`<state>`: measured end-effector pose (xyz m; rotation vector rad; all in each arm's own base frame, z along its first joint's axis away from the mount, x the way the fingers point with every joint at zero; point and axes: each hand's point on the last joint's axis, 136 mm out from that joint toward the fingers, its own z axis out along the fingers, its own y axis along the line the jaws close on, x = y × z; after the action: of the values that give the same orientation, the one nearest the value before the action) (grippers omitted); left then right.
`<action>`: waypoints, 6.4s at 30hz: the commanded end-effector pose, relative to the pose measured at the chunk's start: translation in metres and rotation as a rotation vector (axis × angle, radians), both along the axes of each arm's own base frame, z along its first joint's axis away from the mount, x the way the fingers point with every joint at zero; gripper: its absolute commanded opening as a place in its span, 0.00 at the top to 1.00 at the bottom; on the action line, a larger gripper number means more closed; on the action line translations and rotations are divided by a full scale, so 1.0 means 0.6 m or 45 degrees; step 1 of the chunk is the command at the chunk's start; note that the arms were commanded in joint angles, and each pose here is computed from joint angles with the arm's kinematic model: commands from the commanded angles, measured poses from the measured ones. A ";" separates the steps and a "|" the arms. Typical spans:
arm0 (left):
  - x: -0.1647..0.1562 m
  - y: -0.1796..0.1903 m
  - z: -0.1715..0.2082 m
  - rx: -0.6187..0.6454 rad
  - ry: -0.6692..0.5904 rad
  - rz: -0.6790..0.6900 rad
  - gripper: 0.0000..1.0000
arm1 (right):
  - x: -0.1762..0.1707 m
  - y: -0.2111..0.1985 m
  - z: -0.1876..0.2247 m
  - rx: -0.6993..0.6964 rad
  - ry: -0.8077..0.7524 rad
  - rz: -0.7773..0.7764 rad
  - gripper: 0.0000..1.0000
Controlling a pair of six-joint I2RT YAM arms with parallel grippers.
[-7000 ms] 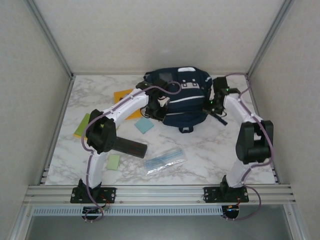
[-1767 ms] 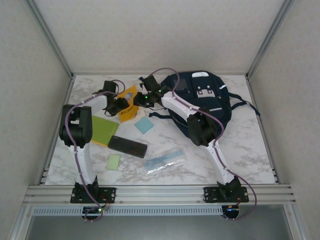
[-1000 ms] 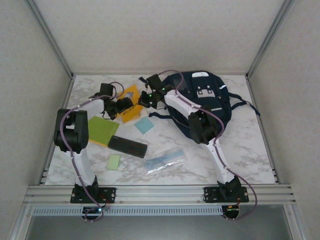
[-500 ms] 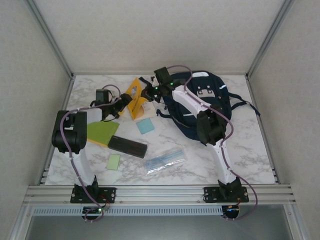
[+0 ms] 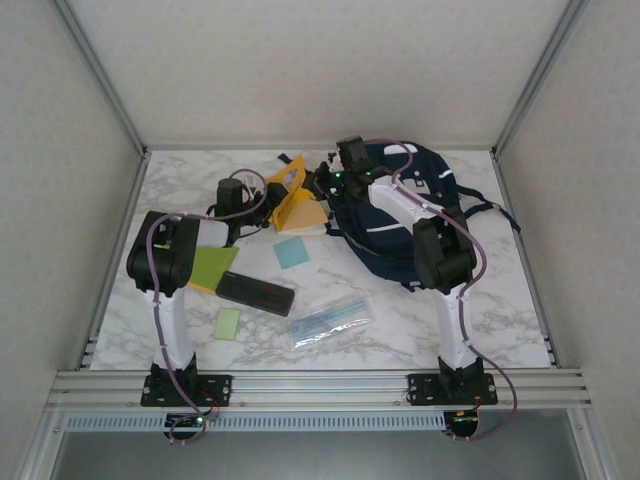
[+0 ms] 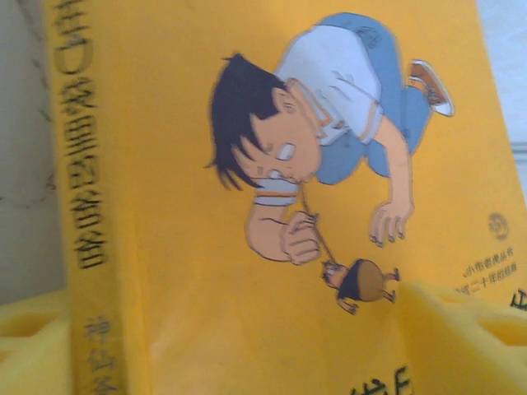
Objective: Pack the student bag
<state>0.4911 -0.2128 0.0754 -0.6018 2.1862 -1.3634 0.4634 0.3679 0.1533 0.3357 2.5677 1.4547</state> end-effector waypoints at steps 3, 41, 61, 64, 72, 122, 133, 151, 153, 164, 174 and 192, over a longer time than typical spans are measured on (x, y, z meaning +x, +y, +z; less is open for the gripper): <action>0.019 -0.024 0.072 -0.065 -0.143 -0.047 0.44 | -0.009 -0.019 0.026 0.047 -0.027 -0.024 1.00; -0.031 0.081 0.333 -0.067 -0.363 0.534 1.00 | -0.153 0.100 0.124 0.408 -0.017 -0.073 0.01; -0.080 0.105 0.284 -0.005 -0.276 0.656 1.00 | -0.144 0.076 0.147 0.548 -0.119 -0.250 0.02; -0.087 0.115 0.280 0.033 -0.272 0.676 1.00 | -0.145 0.066 0.143 0.528 -0.124 -0.277 0.02; -0.092 0.104 0.282 0.017 -0.264 0.640 1.00 | -0.138 0.072 0.154 0.537 -0.152 -0.265 0.02; -0.258 -0.393 0.106 1.122 -0.660 -1.186 0.12 | -0.171 -0.633 0.145 -0.329 -0.298 -0.929 1.00; -0.204 -0.451 -0.005 1.362 -0.603 -1.225 0.16 | -0.185 -0.650 0.133 -0.197 -0.269 -0.961 1.00; -0.159 -0.412 -0.100 1.434 -0.380 -1.095 1.00 | -0.216 -0.671 0.159 -0.263 -0.313 -1.030 1.00; -0.158 -0.410 -0.088 1.312 -0.303 -1.061 1.00 | -0.226 -0.677 0.163 -0.289 -0.321 -1.050 1.00; -0.125 -0.418 0.110 0.619 -0.100 -0.713 1.00 | -0.288 -0.726 0.187 -0.614 -0.378 -1.200 1.00; -0.082 -0.408 0.259 0.275 -0.140 -0.564 1.00 | -0.279 -0.686 0.191 -0.464 -0.407 -1.075 1.00; -0.035 -0.382 0.365 0.161 -0.264 -0.511 1.00 | -0.121 -0.438 0.145 0.046 -0.480 -0.702 1.00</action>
<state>0.4635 -0.4463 0.2241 0.0101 2.4384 -1.2868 0.3588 0.0906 0.2002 0.7663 2.1387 1.1475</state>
